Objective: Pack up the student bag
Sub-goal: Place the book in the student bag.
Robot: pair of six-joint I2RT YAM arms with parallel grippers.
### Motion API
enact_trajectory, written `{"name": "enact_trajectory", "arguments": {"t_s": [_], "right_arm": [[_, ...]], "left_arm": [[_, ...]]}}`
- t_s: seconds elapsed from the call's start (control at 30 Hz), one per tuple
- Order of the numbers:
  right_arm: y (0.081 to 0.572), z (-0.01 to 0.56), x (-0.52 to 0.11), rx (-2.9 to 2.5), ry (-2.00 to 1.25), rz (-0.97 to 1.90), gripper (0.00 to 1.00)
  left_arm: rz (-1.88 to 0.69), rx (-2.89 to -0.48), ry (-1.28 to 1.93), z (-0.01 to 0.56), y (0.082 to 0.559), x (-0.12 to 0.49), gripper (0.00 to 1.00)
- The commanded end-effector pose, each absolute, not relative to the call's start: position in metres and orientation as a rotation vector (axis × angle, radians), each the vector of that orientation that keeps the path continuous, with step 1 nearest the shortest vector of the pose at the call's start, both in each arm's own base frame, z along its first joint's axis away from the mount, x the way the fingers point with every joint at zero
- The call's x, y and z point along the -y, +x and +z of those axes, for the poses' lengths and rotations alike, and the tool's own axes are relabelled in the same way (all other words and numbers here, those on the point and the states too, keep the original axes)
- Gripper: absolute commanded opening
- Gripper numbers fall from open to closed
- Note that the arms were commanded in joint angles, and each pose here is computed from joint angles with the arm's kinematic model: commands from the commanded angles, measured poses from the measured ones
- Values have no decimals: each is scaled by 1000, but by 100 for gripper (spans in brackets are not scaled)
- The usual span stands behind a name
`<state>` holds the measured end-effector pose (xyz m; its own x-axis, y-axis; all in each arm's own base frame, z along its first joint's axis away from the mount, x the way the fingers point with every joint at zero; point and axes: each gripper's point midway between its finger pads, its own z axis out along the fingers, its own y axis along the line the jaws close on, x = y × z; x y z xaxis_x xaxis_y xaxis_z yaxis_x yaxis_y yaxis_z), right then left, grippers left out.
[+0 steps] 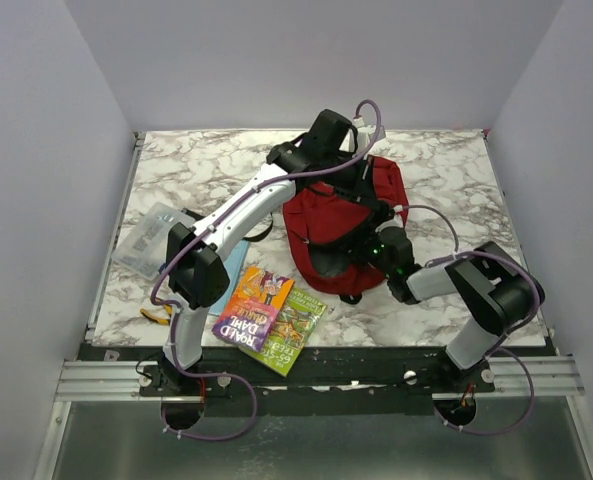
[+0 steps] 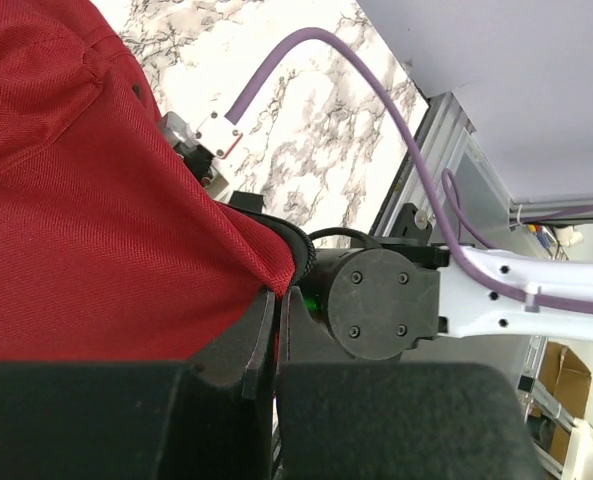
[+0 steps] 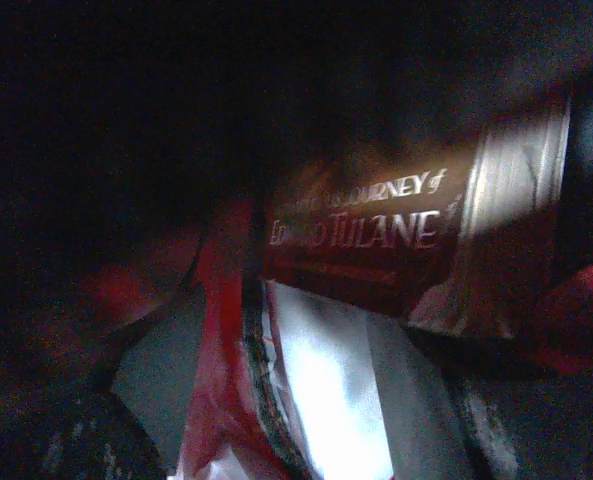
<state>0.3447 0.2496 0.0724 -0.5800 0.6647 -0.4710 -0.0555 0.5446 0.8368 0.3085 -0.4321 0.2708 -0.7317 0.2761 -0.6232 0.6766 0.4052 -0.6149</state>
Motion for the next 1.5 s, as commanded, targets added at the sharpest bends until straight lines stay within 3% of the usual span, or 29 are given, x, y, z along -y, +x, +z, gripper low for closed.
{"name": "enact_trajectory", "arguments": {"t_s": [0.0, 0.43, 0.83, 1.13, 1.47], "right_arm": [[325, 49, -228, -2096, 408, 910, 72], [272, 71, -179, -2195, 233, 676, 100], [256, 95, -153, -2163, 297, 600, 99], [273, 108, -142, -2081, 446, 563, 91], [282, 100, -136, -2185, 489, 543, 95]], "left_arm": [[-1305, -2179, 835, 291, 304, 430, 0], [-1238, -2255, 753, 260, 327, 412, 0], [-1273, -2289, 751, 248, 326, 416, 0], [-1283, -2305, 768, 240, 319, 423, 0], [-1273, -2378, 733, 218, 319, 423, 0]]}}
